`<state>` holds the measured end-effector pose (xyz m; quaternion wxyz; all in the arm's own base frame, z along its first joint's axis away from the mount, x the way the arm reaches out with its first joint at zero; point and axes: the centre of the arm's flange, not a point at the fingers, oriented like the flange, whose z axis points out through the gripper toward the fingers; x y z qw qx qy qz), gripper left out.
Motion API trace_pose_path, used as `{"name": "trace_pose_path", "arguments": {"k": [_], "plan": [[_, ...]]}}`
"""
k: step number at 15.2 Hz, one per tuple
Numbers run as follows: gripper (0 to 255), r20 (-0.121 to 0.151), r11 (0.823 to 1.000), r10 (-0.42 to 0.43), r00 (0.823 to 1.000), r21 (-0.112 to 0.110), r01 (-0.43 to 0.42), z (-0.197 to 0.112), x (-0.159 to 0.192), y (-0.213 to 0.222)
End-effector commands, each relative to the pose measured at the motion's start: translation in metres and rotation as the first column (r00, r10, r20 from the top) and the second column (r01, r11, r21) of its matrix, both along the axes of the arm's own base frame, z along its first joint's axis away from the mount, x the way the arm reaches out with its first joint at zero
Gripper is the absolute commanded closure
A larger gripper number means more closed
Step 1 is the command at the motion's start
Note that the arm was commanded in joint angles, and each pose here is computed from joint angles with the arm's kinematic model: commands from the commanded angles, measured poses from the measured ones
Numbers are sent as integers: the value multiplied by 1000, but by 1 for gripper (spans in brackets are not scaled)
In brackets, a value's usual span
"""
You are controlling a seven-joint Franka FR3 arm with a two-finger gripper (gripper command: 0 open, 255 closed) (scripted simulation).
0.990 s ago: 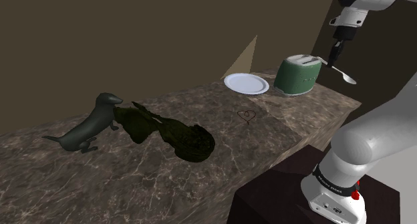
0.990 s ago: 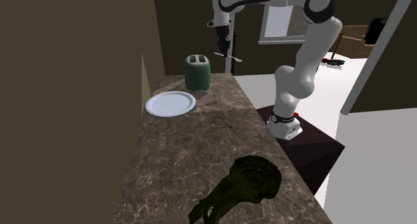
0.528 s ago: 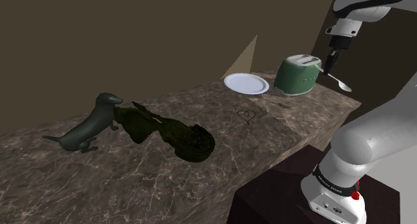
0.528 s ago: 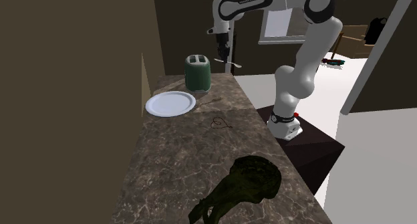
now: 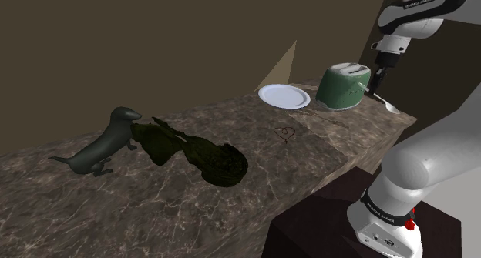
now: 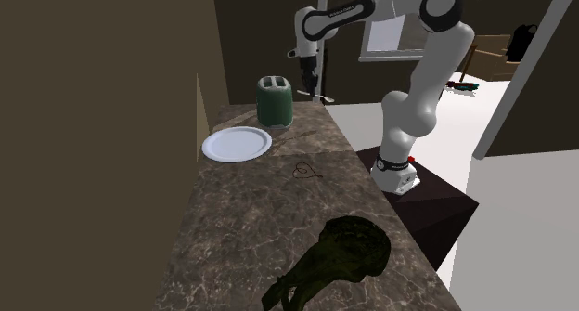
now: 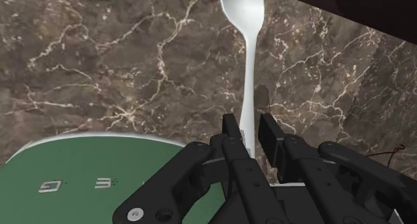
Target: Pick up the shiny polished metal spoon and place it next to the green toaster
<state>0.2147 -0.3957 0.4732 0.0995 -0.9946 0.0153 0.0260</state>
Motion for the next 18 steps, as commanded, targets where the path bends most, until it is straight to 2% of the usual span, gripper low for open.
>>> {"name": "trace_pose_path", "arguments": {"k": [1, 14, 18], "plan": [[255, 0, 1000, 0, 1000, 0, 0, -12, -1, 0], [255, 0, 1000, 0, 1000, 0, 0, -81, -1, 0], [255, 0, 1000, 0, 1000, 0, 0, -81, -1, 0]]}}
